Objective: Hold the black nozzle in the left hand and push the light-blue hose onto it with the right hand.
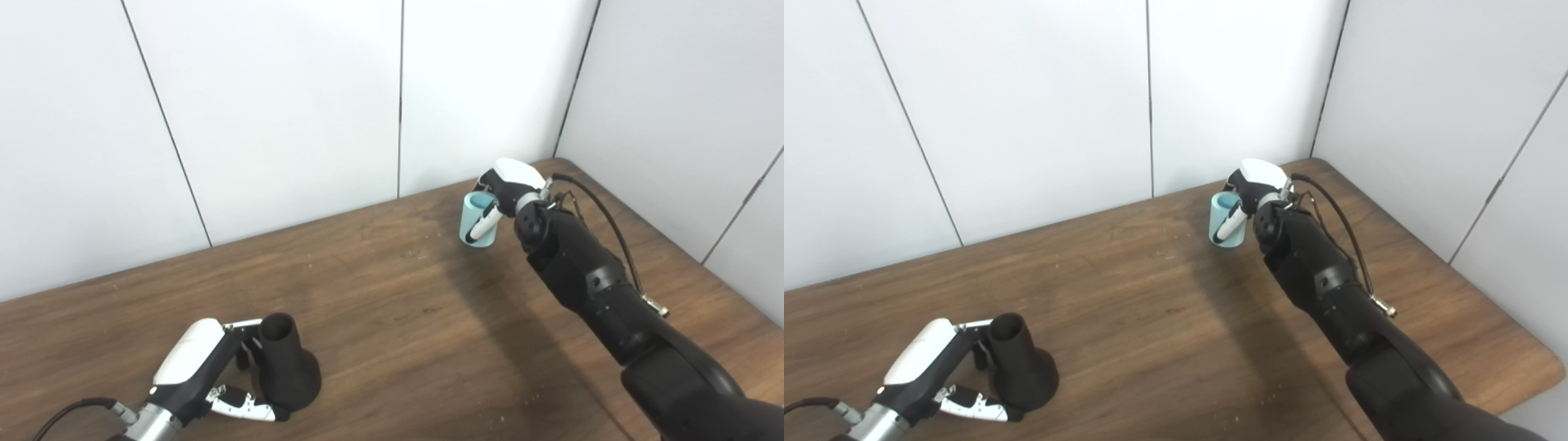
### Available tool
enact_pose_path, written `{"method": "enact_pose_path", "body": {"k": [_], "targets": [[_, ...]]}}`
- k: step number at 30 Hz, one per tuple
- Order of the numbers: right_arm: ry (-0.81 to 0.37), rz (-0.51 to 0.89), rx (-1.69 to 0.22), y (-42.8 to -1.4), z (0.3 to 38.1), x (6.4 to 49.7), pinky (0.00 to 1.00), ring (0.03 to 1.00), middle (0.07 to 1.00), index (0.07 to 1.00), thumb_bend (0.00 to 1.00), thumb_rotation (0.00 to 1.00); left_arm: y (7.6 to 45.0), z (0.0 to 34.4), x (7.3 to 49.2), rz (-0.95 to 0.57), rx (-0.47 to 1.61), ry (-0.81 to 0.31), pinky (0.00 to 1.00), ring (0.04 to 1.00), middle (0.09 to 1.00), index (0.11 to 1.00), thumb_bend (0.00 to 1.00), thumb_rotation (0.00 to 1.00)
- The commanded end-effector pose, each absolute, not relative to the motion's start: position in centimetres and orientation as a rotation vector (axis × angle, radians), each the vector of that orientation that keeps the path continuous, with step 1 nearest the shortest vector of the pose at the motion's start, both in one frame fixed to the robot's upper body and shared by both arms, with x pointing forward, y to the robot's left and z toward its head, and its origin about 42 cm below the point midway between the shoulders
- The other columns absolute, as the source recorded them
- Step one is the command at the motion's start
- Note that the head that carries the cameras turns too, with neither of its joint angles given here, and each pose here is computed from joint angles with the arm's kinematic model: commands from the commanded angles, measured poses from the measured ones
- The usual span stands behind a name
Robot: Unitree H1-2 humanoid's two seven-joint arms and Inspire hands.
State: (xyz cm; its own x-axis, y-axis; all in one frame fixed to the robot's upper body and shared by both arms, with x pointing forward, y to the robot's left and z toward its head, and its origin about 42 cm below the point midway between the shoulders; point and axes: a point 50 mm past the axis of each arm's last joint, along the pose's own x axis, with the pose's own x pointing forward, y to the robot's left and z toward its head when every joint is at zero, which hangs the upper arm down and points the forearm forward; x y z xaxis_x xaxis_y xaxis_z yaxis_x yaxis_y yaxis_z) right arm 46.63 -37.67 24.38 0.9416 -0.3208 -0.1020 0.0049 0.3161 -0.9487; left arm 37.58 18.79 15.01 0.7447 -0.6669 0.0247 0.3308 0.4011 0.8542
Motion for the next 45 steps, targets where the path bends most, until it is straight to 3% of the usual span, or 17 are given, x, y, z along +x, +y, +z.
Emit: {"method": "enact_pose_path", "body": {"k": [1, 16, 20, 24, 29, 38, 45], "targets": [[0.208, -0.313, -1.27, -38.7, 27.8, 46.7, 0.38, 0.452, 0.507, 0.459, 0.51, 0.0, 22.2, 11.2, 36.2, -0.721, 1.077, -0.186, 0.43, 0.461, 0.464, 0.493, 0.53, 0.0], [0.096, -0.316, -1.142, -37.8, 29.1, 46.1, 0.39, 0.462, 0.483, 0.452, 0.51, 0.0, 21.5, 11.4, 36.5, -0.723, 1.067, -0.198, 0.46, 0.466, 0.465, 0.492, 0.53, 0.0], [-0.024, -0.223, -1.11, -33.9, 32.1, 44.9, 0.35, 0.458, 0.496, 0.46, 0.5, 0.0, 20.7, 11.5, 36.3, -0.723, 1.074, -0.208, 0.45, 0.453, 0.461, 0.493, 0.53, 0.0], [-0.176, -0.071, -1.145, -30.2, 35.5, 43.3, 0.4, 0.459, 0.476, 0.459, 0.51, 0.0, 19.8, 11.5, 36.3, -0.721, 1.087, -0.214, 0.43, 0.453, 0.465, 0.492, 0.53, 0.0], [-0.301, 0.057, -1.152, -26.8, 38.1, 42.1, 0.33, 0.454, 0.5, 0.478, 0.5, 0.0, 19.1, 11.8, 36.5, -0.719, 1.083, -0.214, 0.43, 0.463, 0.471, 0.488, 0.53, 0.0], [-0.432, 0.222, -1.134, -22.2, 41.2, 39.9, 0.33, 0.449, 0.499, 0.47, 0.5, 0.0, 17.5, 11.5, 36.3, -0.722, 1.075, -0.205, 0.47, 0.469, 0.477, 0.484, 0.53, 0.0], [-0.48, 0.358, -1.146, -20.9, 42.6, 38.6, 0.34, 0.461, 0.493, 0.477, 0.5, 0.0, 15.5, 11.3, 36.6, -0.723, 1.053, -0.201, 0.44, 0.459, 0.462, 0.491, 0.53, 0.0]]}}
